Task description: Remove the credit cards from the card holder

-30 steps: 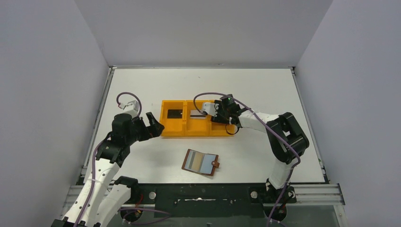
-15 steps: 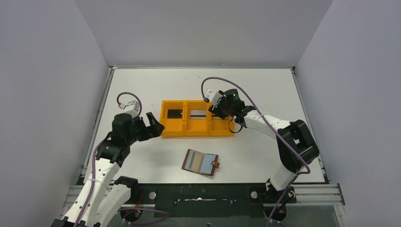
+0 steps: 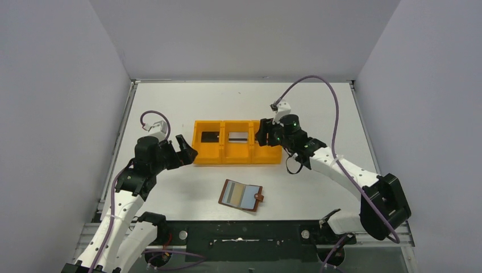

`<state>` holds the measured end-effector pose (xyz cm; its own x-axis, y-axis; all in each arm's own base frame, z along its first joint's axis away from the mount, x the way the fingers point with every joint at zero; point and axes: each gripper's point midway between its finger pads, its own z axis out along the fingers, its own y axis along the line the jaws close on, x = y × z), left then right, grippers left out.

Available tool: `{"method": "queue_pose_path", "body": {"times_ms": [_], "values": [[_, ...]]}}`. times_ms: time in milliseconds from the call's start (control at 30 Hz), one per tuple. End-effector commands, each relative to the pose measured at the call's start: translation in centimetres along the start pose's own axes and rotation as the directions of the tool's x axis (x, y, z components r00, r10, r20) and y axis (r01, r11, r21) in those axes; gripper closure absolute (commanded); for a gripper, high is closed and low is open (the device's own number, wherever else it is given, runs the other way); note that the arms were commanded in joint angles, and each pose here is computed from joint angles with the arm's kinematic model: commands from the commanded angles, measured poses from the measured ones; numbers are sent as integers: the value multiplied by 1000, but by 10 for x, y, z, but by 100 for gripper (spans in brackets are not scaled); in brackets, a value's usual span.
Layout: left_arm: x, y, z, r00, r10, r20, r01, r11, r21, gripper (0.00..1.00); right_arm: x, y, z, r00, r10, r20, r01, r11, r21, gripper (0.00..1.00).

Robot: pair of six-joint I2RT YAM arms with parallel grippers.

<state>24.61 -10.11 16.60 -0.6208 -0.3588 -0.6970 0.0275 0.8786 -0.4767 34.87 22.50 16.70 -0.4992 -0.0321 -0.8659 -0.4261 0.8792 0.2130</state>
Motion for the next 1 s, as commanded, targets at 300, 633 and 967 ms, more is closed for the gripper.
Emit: {"method": "queue_pose_path", "body": {"times_ms": [300,633,967], "values": [[-19,1,-3,997,2,79,0,1000,-19,5,95,106,-56,968,244,59,-251,925,287,37],[-23,5,-6,994,-4,106,9,999,-40,5,161,163,-51,990,128,-66,-94,919,382,38],[-23,4,-6,994,-5,107,9,999,-39,5,184,157,-44,985,151,-89,-100,900,425,43]]}}
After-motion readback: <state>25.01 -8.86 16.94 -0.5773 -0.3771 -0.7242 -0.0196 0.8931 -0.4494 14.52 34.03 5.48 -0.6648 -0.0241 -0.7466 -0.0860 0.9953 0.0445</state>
